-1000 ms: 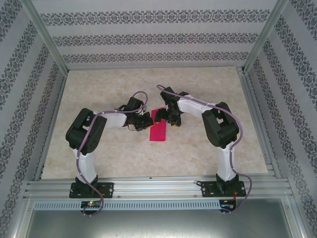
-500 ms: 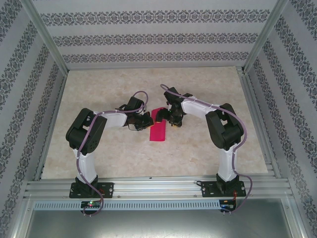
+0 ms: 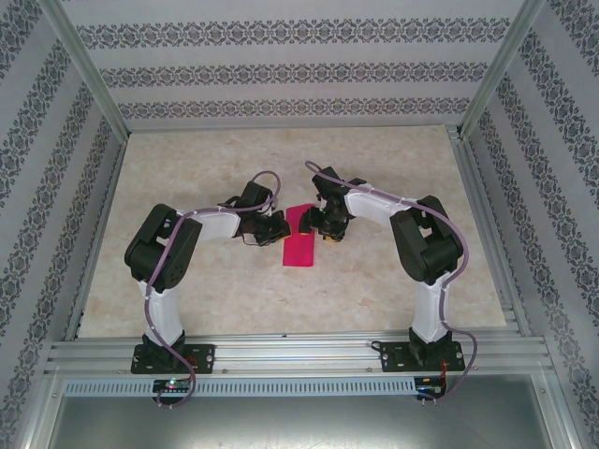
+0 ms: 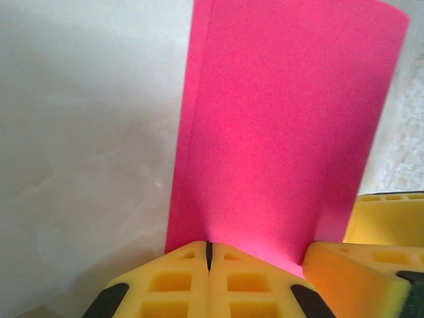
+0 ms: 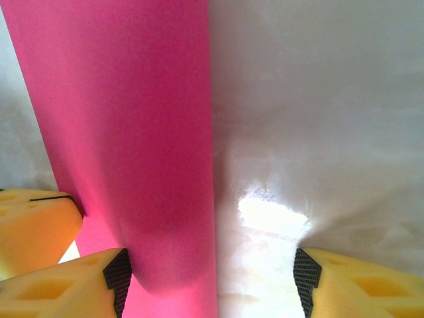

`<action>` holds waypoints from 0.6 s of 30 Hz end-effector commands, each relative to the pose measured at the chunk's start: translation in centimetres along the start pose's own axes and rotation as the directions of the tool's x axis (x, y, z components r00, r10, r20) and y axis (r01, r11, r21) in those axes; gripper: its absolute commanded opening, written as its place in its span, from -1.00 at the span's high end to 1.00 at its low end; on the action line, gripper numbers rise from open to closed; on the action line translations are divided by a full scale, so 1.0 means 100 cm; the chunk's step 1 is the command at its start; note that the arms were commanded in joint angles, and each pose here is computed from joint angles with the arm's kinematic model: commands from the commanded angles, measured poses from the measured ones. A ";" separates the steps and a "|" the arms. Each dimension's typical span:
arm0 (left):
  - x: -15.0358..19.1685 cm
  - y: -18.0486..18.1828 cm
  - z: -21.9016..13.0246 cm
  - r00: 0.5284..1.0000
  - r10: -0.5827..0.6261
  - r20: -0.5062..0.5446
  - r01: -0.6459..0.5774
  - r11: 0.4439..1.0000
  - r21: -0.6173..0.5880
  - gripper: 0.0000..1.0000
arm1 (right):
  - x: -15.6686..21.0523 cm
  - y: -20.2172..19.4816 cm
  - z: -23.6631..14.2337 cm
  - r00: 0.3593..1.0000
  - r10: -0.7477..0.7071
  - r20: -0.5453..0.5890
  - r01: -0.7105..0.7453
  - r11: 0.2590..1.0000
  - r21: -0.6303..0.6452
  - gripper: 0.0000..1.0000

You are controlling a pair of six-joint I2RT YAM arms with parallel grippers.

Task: Fold a paper plane with a square sheet of paper (pick it up from the middle)
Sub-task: Fold the square sheet of paper in half at the center of the table.

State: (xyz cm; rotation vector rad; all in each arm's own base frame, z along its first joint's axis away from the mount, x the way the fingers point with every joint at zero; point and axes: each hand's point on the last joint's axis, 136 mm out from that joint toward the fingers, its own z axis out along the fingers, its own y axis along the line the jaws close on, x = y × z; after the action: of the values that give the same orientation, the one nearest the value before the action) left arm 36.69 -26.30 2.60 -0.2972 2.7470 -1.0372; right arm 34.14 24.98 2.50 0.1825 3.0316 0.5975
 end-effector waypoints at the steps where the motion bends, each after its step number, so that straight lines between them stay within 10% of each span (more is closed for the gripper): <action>1: -0.003 -0.022 -0.006 0.998 0.064 0.007 -0.064 0.997 0.046 0.89 | 0.009 -0.019 0.005 0.999 0.028 -0.028 -0.026 0.997 0.070 -0.38; 18: -0.022 0.002 -0.057 0.975 0.029 0.219 0.000 0.991 -0.133 0.70 | 0.014 -0.038 0.013 0.997 0.036 -0.065 -0.025 0.985 0.173 -0.40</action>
State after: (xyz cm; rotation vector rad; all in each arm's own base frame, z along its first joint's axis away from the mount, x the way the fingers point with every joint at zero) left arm 38.00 -22.75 8.14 -0.3411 2.5743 -0.8113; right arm 34.28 24.63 2.28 0.1904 3.0418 0.5512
